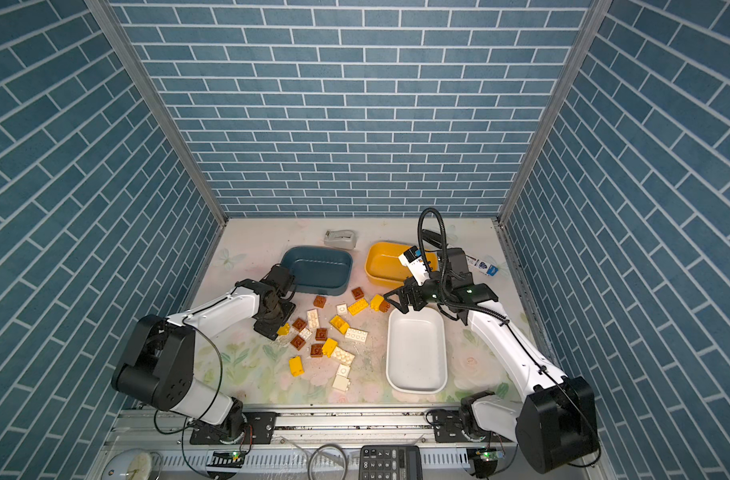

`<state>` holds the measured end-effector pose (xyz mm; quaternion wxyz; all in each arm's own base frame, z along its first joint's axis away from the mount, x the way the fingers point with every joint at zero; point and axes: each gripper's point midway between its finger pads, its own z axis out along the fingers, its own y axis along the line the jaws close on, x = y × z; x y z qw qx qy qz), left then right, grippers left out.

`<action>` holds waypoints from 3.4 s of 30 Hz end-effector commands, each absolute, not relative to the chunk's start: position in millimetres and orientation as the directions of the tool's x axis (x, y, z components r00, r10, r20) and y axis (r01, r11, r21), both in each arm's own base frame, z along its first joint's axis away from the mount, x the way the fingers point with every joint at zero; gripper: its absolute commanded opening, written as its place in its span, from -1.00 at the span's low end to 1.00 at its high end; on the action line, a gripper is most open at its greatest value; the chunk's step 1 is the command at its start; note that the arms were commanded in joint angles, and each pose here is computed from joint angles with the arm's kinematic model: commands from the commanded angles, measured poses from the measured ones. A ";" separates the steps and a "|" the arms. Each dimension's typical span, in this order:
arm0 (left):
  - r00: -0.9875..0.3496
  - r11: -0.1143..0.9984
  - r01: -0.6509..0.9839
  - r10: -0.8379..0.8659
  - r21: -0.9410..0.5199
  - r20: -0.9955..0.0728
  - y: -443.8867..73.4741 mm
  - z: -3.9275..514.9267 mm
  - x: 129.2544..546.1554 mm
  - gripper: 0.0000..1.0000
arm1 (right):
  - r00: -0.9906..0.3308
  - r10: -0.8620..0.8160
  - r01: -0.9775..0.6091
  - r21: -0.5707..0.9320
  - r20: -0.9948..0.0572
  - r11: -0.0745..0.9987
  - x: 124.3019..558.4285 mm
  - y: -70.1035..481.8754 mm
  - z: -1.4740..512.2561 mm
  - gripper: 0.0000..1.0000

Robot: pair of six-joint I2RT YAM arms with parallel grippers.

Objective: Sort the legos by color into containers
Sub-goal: 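Grasp a yellow brick with the left gripper and carry it over the teal bin, then open the left gripper to drop the yellow brick into the teal bin, then lower the left gripper onto a brown brick and grasp it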

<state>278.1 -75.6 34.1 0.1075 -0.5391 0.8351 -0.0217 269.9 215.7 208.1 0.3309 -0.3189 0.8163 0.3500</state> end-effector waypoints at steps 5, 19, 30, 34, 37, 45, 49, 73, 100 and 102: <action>-0.409 0.431 -0.892 -0.898 -0.136 -0.162 -78.3 17.0 283.7 -0.04 | -0.546 -0.336 -0.779 0.317 -0.767 0.540 259.3 211.4 209.7 0.90; -0.659 0.709 -0.695 -0.695 -0.120 -0.288 -73.6 96.8 313.4 -0.43 | -0.549 -0.305 -0.778 0.341 -0.778 0.528 268.2 218.4 224.9 0.90; -0.832 0.931 -0.356 -0.356 -0.081 -0.425 -85.1 149.6 404.8 -0.43 | -0.554 -0.231 -0.769 0.385 -0.800 0.509 280.9 229.2 239.0 0.89; -0.865 0.959 -0.279 -0.272 -0.047 -0.423 -89.5 135.1 436.5 -0.45 | -0.555 -0.233 -0.765 0.379 -0.799 0.521 281.7 227.6 237.8 0.90; -0.876 0.970 -0.241 -0.223 -0.013 -0.428 -89.5 126.1 456.0 -0.44 | -0.560 -0.236 -0.756 0.374 -0.794 0.537 280.9 224.8 234.0 0.90; -0.902 0.981 -0.194 -0.171 0.019 -0.396 -91.7 97.6 483.2 -0.17 | -0.587 -0.243 -0.729 0.373 -0.773 0.574 275.4 217.1 221.2 0.90; -0.906 0.985 -0.174 -0.153 0.019 -0.395 -92.4 103.6 480.6 0.12 | -0.597 -0.243 -0.720 0.377 -0.765 0.583 273.5 215.0 217.7 0.90; -0.959 0.985 0.171 0.159 -0.035 -0.234 -110.7 99.2 288.6 0.51 | -0.641 -0.250 -0.708 0.434 -0.726 0.557 272.9 221.6 207.4 0.91; -0.877 0.879 0.477 0.473 -0.030 -0.085 -119.6 21.5 278.0 0.18 | -0.689 -0.264 -0.668 0.451 -0.674 0.591 257.5 213.9 188.9 0.92; -0.877 0.879 0.477 0.474 -0.023 -0.077 -119.0 19.4 279.6 0.17 | -0.689 -0.268 -0.669 0.450 -0.673 0.591 257.2 214.1 188.6 0.92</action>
